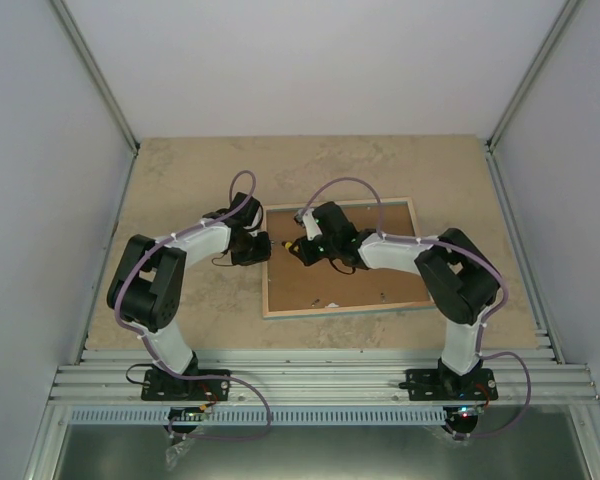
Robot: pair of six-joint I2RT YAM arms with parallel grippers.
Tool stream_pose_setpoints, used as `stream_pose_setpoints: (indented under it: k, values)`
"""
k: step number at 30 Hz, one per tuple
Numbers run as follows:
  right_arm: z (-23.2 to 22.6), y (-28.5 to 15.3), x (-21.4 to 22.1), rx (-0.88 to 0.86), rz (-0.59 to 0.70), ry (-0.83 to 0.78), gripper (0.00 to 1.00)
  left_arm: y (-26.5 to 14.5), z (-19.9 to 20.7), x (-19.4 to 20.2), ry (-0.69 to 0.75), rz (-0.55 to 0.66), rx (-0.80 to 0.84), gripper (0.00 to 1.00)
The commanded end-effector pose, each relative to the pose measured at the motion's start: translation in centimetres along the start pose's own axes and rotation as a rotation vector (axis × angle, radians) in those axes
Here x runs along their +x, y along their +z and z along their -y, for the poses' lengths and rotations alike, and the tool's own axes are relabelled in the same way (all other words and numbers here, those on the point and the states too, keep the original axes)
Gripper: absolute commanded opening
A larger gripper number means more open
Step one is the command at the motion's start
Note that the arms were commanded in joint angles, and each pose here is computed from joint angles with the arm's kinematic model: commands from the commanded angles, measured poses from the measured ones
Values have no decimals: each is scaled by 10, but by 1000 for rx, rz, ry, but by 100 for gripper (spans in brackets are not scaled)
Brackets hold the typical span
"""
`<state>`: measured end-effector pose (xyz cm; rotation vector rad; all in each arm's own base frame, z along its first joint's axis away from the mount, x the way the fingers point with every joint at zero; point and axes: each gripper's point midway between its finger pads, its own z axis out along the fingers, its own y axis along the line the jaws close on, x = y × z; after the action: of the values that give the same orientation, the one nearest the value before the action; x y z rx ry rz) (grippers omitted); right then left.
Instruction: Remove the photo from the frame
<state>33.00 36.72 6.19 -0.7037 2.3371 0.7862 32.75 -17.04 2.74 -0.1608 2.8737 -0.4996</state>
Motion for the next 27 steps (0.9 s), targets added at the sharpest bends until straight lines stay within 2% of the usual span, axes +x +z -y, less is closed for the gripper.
stream_pose_setpoints:
  k: [1,10,16,21,27]
  values:
    - [13,-9,17,94,-81,-2,0,-10,15,-5,-14,30,62,12]
    - [-3,-18,15,54,-83,-25,0,-11,11,-6,-38,45,49,11]
    - [-1,-40,-3,77,-13,-43,0,-14,7,-5,-90,70,45,9]
    - [16,-63,-19,114,75,-29,0,-17,2,-2,-184,109,54,8]
    - [35,-79,-26,132,128,-16,0,-18,4,14,-378,119,153,7]
